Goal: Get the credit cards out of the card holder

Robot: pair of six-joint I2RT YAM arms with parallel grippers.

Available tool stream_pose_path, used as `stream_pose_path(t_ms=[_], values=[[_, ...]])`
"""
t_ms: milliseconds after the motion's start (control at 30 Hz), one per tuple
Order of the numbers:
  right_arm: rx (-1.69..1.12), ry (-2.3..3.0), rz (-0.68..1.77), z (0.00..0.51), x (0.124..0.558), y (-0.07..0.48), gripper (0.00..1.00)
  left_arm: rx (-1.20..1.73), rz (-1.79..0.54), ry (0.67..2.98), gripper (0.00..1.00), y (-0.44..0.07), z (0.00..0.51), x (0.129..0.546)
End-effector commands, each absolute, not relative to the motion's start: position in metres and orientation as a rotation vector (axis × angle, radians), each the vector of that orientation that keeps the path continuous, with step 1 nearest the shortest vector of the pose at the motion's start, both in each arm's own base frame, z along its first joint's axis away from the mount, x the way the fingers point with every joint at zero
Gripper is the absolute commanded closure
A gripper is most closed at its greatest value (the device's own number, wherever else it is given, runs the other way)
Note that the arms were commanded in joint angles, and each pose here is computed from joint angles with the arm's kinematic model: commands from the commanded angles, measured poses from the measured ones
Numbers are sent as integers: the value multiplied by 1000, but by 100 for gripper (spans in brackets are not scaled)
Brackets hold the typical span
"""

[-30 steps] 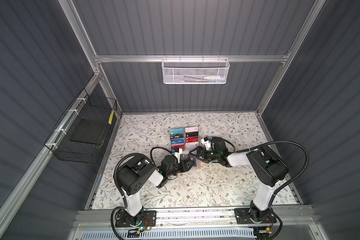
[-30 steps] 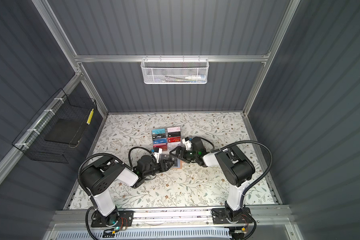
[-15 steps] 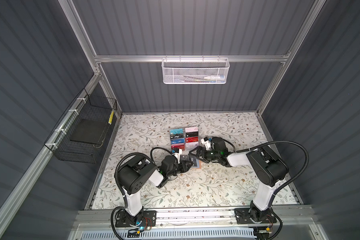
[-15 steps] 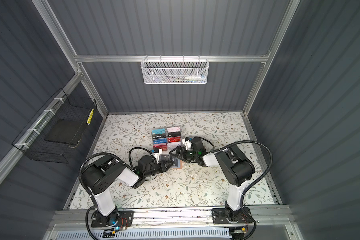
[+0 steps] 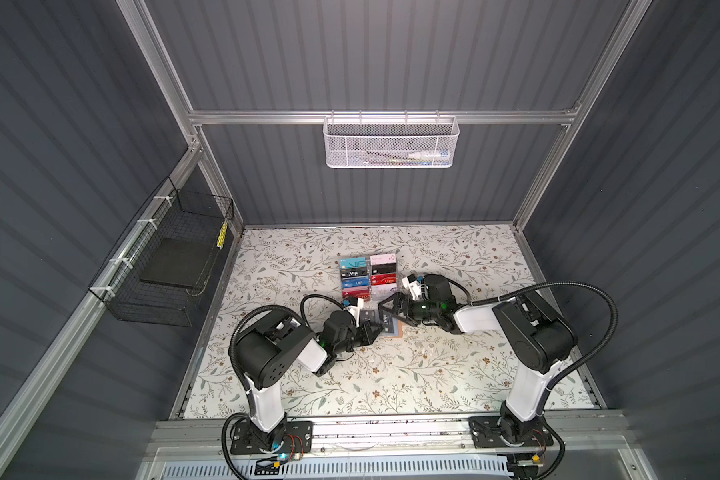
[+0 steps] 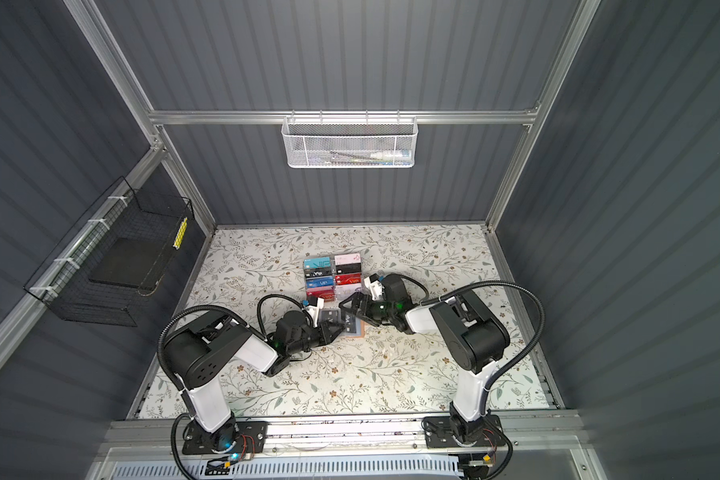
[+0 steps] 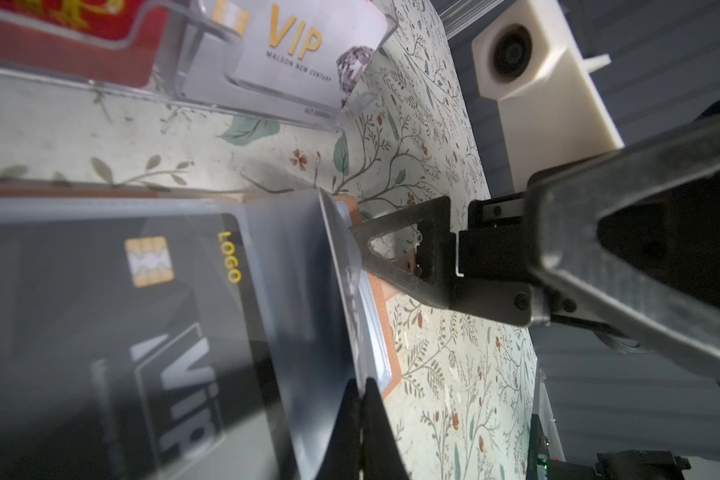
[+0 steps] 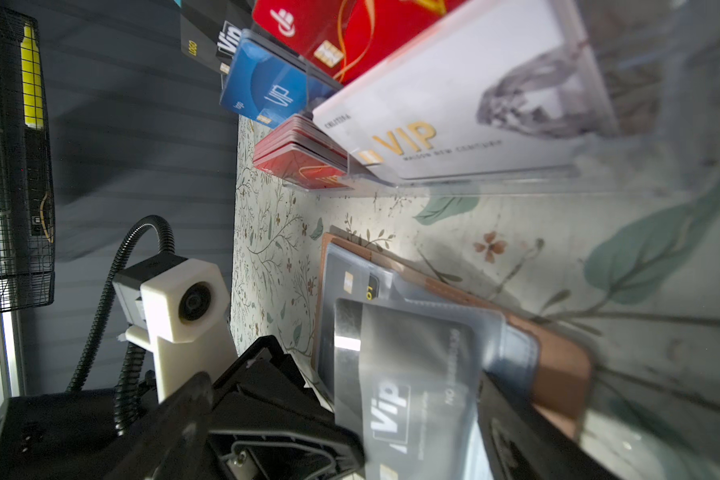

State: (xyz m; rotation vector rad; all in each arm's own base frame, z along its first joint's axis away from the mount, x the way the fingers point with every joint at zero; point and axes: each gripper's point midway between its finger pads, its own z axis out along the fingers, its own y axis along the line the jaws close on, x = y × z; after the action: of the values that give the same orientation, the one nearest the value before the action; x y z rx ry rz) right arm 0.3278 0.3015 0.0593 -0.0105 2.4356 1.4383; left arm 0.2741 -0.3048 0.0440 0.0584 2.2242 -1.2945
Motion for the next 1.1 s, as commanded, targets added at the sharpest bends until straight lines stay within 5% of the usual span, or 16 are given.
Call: stream_pose_path(t_ms=[0,1067], values=[[43,2514,1404,39,323,296,1,99,-1268,2216,99,-308,47,275],[45,2478,1408,53,322,291,1,337,-893,2449,100,-272,58,269]])
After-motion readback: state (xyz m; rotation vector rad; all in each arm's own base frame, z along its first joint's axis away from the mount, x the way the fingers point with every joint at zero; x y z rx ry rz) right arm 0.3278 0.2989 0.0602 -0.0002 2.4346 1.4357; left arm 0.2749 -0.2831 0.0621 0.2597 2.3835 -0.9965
